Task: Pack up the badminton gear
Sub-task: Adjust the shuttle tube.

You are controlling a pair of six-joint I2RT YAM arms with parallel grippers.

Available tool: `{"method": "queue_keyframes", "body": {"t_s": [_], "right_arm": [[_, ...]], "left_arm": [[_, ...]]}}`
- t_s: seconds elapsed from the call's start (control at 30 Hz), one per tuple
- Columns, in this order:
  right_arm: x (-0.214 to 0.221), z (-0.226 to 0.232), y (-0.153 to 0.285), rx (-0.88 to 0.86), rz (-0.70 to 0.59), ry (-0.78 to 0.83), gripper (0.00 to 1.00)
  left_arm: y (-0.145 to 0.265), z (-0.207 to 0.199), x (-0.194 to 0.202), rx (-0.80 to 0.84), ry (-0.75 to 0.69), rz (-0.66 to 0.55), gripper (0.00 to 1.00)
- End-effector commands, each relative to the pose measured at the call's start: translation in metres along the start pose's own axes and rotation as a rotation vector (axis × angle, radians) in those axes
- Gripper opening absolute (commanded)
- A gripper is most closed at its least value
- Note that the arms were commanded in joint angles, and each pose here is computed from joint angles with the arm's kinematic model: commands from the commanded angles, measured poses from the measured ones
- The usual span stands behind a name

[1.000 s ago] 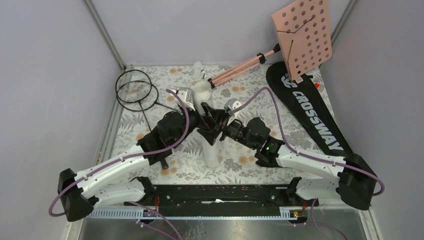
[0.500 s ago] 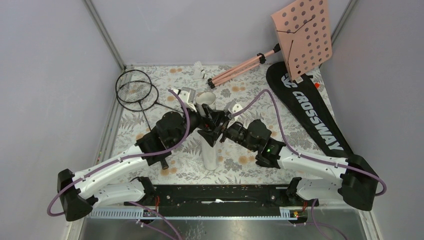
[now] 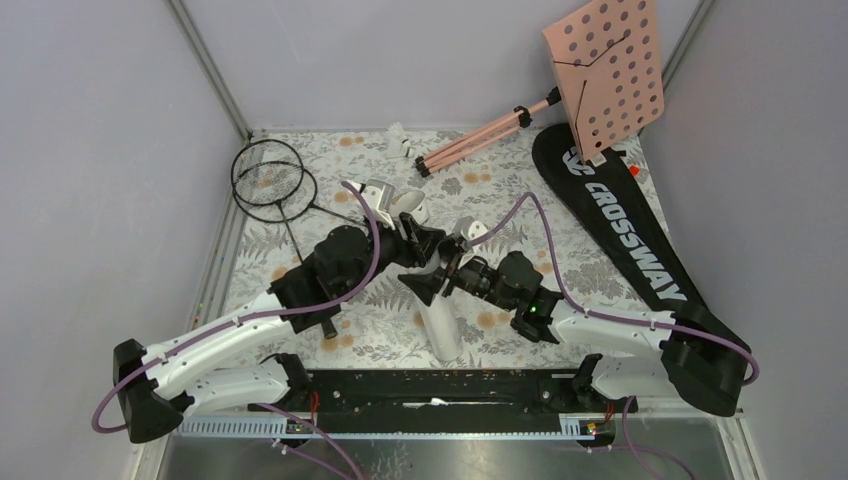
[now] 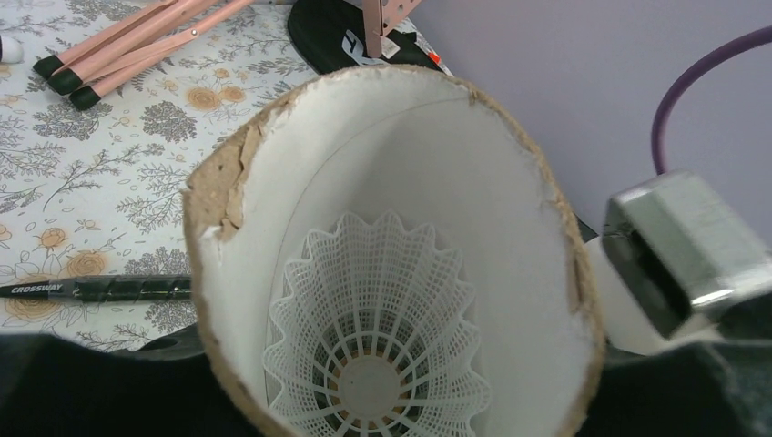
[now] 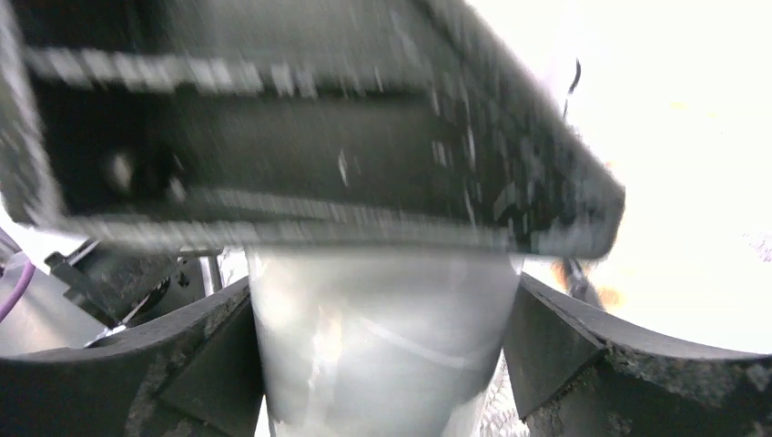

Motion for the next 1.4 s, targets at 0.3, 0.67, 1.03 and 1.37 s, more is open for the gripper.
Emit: {"method": "queue_keyframes", "body": {"t_s": [0.3,0.67,1.03,1.37], "right_arm": [[0.050,-0.016,0.013,0.006,0.134,-0.050,0.90],[0.021,-0.016,0.020,0.083,0.004,-0.002,0.45],[-0.033,-0.030,0.064,0.450,-0.079,0.162,0.43],[-0.039,-0.049,0.068,0.572,-0.047,0.174,0.34]], "left_arm": [[0.010,-0.011,-0.040,0.026,0.085,-0.177,0.36],[0.015,-0.008,-0.047,-0.011,0.069,-0.185,0.97],[0.005,0.051,-0.084,-0.207,0.095,-0.181,0.99],[-0.053,0.110,-0.093,0.197,0.148,-0.095,0.99]]}}
Point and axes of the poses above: each gripper's point midway between its finger pads, its own y axis back along the fingers, its own z axis along the line the jaws close on, x = y × z, the point moved 10 cm from there along y, back along the fingers, and after that the axes turned 8 degrees about -y, right-handed, at the moved point
